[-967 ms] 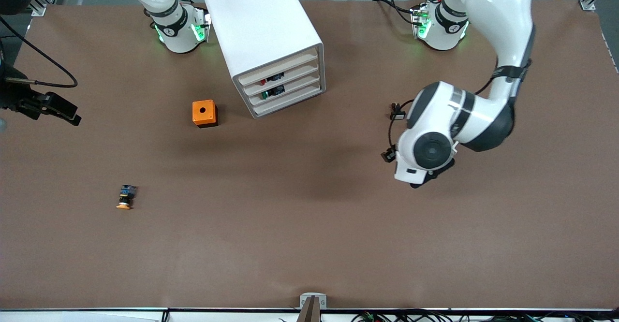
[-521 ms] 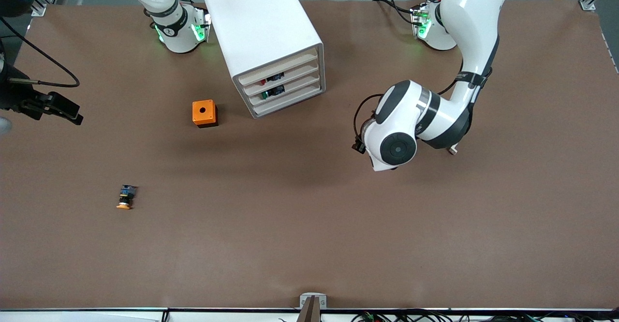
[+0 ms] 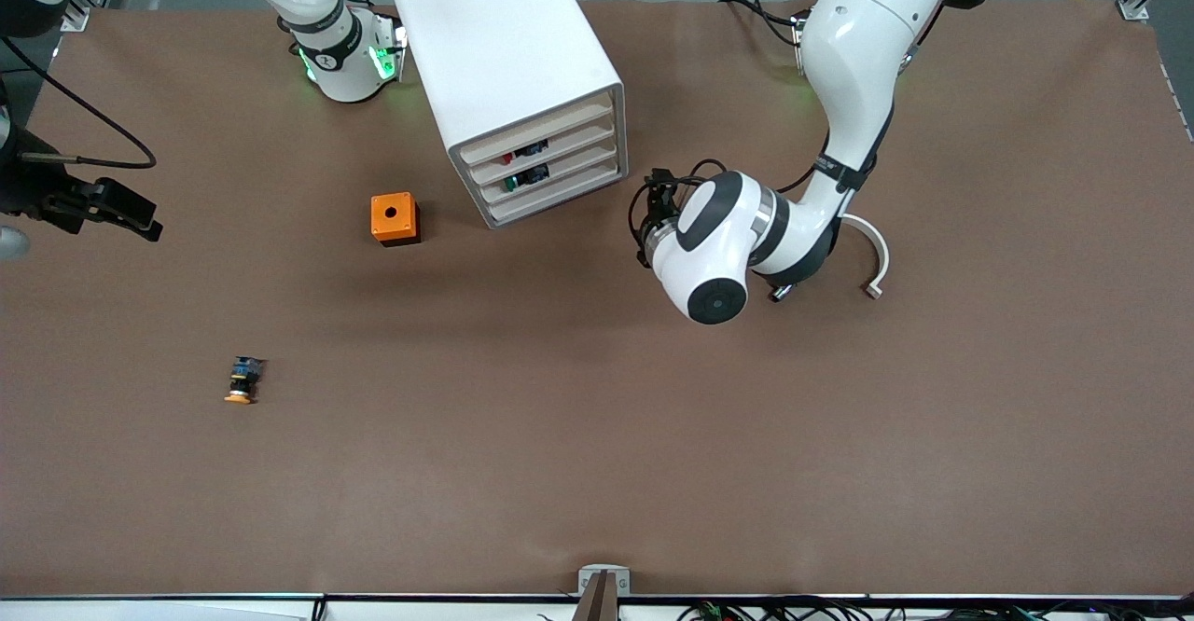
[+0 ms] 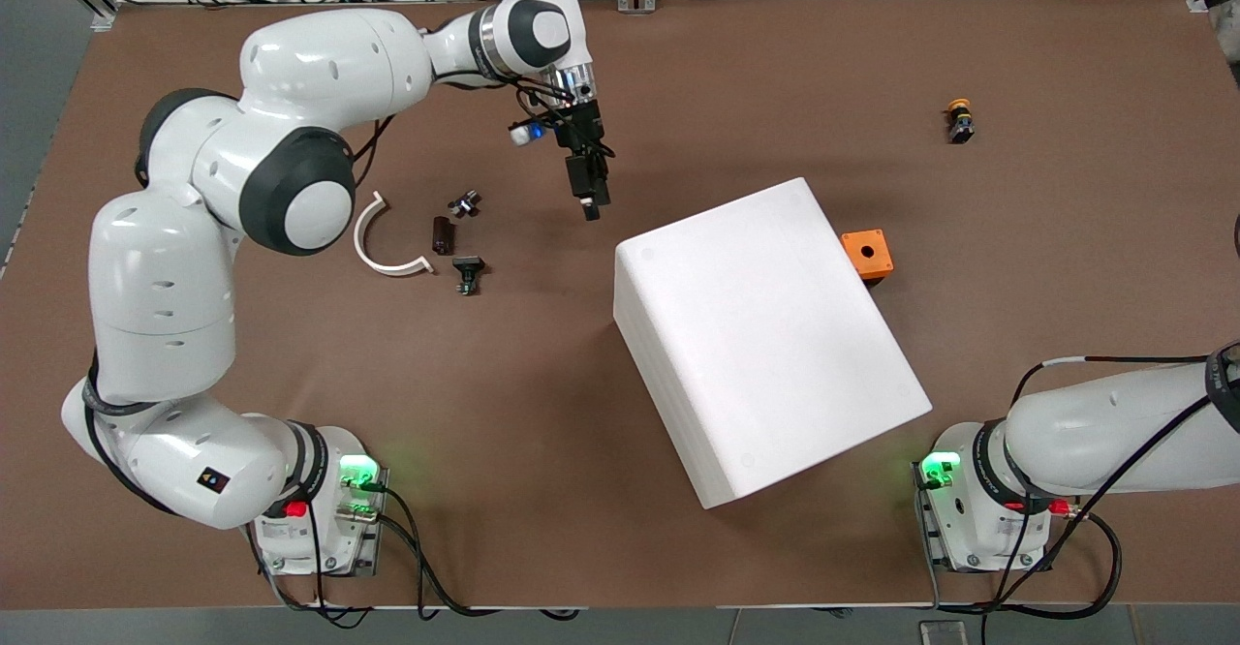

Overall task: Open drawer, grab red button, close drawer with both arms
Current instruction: 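Hook the left gripper onto the cabinet drawer front, then pull the drawer open with the left gripper while the right gripper reaches in, then grasp the red-capped button in the drawer with the right gripper, then lift the red button out with the right gripper while the left gripper releases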

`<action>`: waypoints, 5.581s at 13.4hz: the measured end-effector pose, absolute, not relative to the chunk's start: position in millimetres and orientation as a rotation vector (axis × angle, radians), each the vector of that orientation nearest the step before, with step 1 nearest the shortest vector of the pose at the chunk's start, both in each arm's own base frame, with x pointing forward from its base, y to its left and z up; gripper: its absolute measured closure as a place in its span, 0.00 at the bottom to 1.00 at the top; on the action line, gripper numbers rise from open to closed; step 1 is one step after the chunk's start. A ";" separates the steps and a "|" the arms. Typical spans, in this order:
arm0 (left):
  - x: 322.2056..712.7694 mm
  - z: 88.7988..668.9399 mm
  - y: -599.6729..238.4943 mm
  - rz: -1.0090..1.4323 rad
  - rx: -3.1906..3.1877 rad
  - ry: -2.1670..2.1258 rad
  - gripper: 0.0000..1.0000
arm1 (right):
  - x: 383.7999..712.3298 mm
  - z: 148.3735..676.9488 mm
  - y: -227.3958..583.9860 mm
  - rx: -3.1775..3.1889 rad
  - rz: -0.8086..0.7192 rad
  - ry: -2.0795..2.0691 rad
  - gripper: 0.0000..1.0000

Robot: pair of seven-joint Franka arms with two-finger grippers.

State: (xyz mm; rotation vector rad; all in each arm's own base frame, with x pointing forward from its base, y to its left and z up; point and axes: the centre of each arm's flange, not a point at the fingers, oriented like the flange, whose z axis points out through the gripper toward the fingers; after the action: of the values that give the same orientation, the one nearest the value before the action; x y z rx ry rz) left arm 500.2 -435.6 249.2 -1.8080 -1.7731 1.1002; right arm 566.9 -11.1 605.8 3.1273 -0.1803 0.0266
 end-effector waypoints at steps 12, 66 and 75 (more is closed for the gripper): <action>465.8 213.6 -482.0 1.338 -1.226 -1.862 0.31 | 566.1 604.4 -11.0 3.127 0.013 -0.182 0.00; 648.2 363.0 -264.1 0.685 -2.468 -1.661 0.00 | 410.6 345.3 476.2 2.709 0.012 -1.563 0.54; 648.0 394.2 -256.0 0.542 -2.704 -1.348 0.00 | 518.7 434.3 387.1 2.880 -0.001 -1.129 0.59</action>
State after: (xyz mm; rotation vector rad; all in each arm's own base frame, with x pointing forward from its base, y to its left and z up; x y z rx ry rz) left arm 648.0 -256.0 394.2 -2.7039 -1.3482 0.5421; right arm 518.7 387.1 434.3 2.8799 -1.1293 -0.0005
